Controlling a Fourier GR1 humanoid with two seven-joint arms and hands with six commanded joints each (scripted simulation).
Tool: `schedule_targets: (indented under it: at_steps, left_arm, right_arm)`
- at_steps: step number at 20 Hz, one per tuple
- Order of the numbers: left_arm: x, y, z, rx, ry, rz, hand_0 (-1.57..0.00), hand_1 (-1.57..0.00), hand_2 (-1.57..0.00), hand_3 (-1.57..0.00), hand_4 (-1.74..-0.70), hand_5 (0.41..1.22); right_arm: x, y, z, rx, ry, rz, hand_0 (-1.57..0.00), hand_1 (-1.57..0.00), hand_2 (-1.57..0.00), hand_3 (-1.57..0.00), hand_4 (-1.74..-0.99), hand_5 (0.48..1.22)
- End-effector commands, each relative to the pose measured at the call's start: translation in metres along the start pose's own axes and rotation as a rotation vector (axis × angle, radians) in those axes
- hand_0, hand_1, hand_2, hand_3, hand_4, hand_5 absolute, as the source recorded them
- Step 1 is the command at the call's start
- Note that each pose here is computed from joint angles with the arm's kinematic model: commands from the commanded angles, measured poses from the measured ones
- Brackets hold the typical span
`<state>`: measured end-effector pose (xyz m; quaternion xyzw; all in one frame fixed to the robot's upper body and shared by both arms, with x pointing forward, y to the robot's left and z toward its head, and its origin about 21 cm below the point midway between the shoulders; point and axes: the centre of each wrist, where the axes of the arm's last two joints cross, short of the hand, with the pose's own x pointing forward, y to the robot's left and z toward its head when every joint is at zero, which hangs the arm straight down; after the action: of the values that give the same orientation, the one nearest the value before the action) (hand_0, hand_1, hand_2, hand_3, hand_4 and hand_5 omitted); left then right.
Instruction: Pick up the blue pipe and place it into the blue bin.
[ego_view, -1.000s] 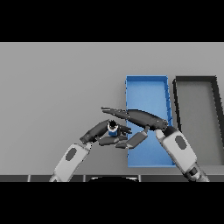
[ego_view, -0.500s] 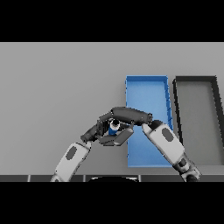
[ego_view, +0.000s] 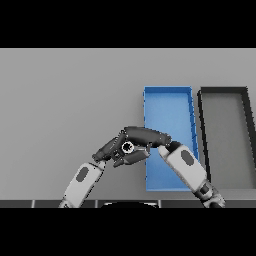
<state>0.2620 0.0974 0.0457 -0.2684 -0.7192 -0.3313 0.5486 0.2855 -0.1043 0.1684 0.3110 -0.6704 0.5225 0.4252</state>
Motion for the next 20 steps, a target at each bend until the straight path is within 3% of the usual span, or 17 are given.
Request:
schedule_targets:
  at_steps: [1, 5, 6, 7, 9, 11, 15, 20]
  left_arm:
    - [-0.002, 0.000, 0.001, -0.001, 0.015, -0.001, -1.57, -1.57, -1.55, -1.43, -1.73, 1.221]
    - [0.003, -0.002, -0.002, 0.011, 0.032, -0.006, -1.57, -1.57, -1.56, -1.43, -1.73, 1.221]
    - [0.003, -0.001, -0.001, 0.010, 0.015, -0.012, -1.57, -1.57, -1.57, -1.26, -1.73, 1.221]
    - [0.003, 0.002, 0.000, 0.008, 0.008, -0.030, -1.45, -1.37, -1.34, -1.05, -1.63, 1.221]
    - [0.002, 0.003, 0.005, -0.017, 0.034, -0.066, -0.94, -0.88, -0.85, -0.67, -1.41, 1.221]
    - [0.000, 0.005, 0.006, -0.049, 0.054, -0.079, -0.60, -0.56, -0.55, -0.43, -1.25, 1.221]
    - [-0.001, 0.010, 0.006, -0.070, 0.112, -0.080, -0.25, -0.23, -0.22, -0.18, -1.06, 0.912]
    - [-0.002, 0.006, 0.003, -0.051, 0.173, -0.060, -0.08, -0.07, -0.07, -0.06, -0.97, 0.642]
  right_arm:
    - [-0.003, 0.002, 0.001, -0.011, 0.007, -0.039, -1.51, -1.51, -1.51, -1.48, -1.488, 1.129]
    - [-0.004, 0.004, 0.003, -0.036, 0.004, -0.106, -1.54, -1.55, -1.55, -1.53, -1.494, 1.183]
    - [-0.001, 0.004, 0.002, -0.042, 0.011, -0.115, -1.55, -1.55, -1.55, -1.54, -1.495, 1.191]
    - [0.001, 0.004, 0.000, -0.050, 0.016, -0.104, -1.55, -1.55, -1.55, -1.55, -1.496, 1.197]
    - [-0.001, 0.005, 0.000, -0.052, 0.024, -0.098, -1.56, -1.56, -1.56, -1.56, -1.497, 1.206]
    - [-0.001, 0.005, -0.001, -0.063, 0.033, -0.096, -1.56, -1.56, -1.56, -1.56, -1.498, 1.211]
    - [0.000, 0.005, 0.000, -0.079, 0.010, -0.092, -1.57, -1.57, -1.57, -1.57, -1.499, 1.217]
    - [0.002, 0.006, 0.002, -0.090, 0.000, -0.063, -1.57, -1.57, -1.57, -1.57, -1.499, 1.220]
